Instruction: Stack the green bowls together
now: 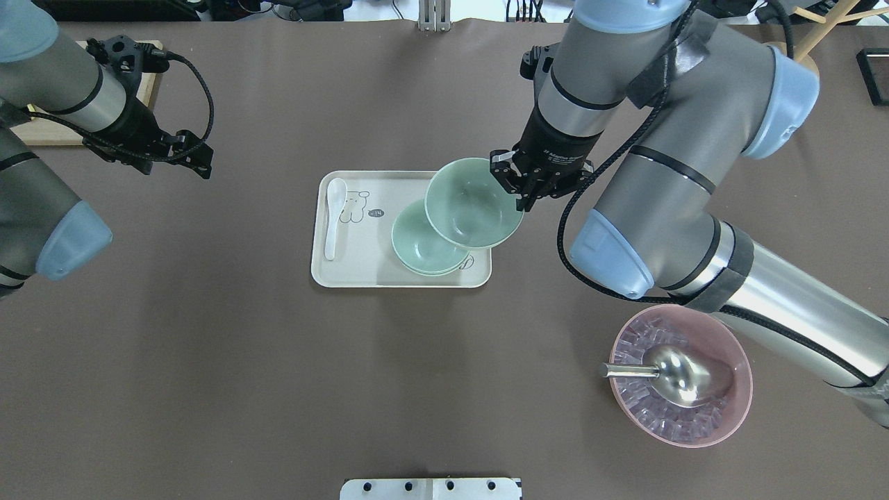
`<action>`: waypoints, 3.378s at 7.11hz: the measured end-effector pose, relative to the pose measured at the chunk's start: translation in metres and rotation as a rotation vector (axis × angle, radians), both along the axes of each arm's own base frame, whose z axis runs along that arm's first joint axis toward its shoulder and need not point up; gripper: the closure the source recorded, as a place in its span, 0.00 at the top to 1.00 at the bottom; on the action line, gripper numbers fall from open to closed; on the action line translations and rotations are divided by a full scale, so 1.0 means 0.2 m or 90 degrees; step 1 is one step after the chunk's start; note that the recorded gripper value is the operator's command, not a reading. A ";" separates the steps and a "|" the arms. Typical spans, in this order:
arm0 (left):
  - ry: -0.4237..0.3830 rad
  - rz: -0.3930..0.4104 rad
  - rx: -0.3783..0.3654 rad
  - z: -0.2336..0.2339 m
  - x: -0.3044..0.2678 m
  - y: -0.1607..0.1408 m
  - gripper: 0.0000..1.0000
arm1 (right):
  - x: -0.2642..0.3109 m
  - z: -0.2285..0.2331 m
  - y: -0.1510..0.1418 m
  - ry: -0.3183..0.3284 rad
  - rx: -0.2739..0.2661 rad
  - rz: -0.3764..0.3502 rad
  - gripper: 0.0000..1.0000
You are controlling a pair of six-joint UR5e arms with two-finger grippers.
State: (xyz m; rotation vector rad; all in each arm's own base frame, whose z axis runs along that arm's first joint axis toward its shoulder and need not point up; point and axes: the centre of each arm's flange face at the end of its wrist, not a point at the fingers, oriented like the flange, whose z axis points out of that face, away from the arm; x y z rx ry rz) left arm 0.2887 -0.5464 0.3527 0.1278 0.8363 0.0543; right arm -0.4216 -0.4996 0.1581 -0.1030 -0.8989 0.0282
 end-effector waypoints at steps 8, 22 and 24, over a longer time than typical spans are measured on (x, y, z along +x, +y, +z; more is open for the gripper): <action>-0.003 0.001 -0.003 0.01 0.01 0.00 0.97 | -0.38 0.05 -0.05 0.022 -0.009 -0.010 0.00; -0.004 0.002 -0.005 0.02 0.02 0.00 0.97 | -0.53 0.14 -0.06 0.024 0.000 -0.020 0.00; -0.005 0.002 -0.005 0.02 0.02 0.00 0.97 | -0.53 0.16 -0.06 0.025 0.000 -0.020 0.00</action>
